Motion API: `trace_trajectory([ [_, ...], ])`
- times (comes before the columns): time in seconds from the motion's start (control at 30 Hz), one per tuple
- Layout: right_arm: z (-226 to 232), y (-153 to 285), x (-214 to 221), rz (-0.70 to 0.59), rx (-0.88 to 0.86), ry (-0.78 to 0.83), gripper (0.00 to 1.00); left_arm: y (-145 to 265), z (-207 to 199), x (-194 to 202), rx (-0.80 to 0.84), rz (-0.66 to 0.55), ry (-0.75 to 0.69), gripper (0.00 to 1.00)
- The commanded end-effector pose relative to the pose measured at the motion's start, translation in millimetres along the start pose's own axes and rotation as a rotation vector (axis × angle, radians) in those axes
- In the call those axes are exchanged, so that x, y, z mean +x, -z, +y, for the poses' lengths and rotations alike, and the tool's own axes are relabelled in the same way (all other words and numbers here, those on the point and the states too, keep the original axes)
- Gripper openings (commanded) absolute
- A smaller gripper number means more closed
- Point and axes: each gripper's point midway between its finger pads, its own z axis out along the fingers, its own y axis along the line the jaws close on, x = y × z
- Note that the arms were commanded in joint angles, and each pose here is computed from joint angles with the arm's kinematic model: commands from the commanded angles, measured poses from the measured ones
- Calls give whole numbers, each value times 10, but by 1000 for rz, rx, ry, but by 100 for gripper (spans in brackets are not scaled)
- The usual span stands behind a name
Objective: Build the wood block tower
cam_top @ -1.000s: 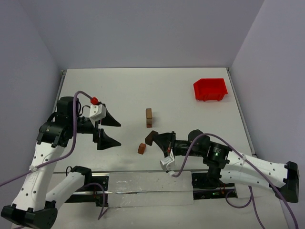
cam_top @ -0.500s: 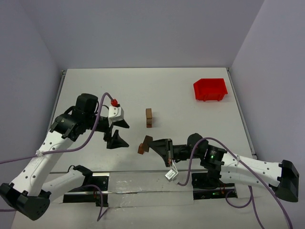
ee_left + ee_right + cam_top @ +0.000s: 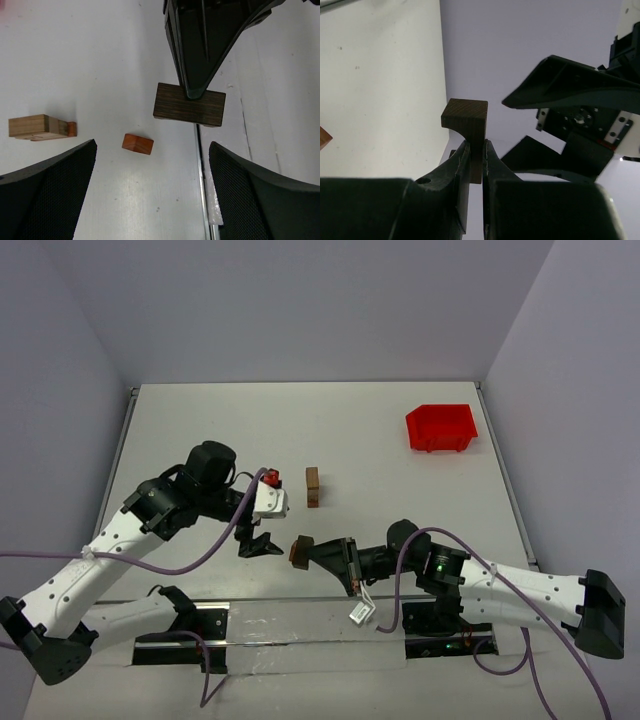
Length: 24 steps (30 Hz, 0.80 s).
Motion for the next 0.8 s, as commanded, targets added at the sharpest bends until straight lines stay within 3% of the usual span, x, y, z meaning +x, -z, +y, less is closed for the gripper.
trace_trajectory([
  [0.0, -244, -39, -63, -36, 58, 37, 0, 21, 5, -238, -7, -13, -115, 99],
  [0.27, -244, -39, -70, -38, 51, 37, 0, -128, -289, -268, 117, 23, -136, 99],
  [0.77, -288, -25, -102, -46, 63, 33, 0, -296, -234, -184, 92, 85, -112, 99],
])
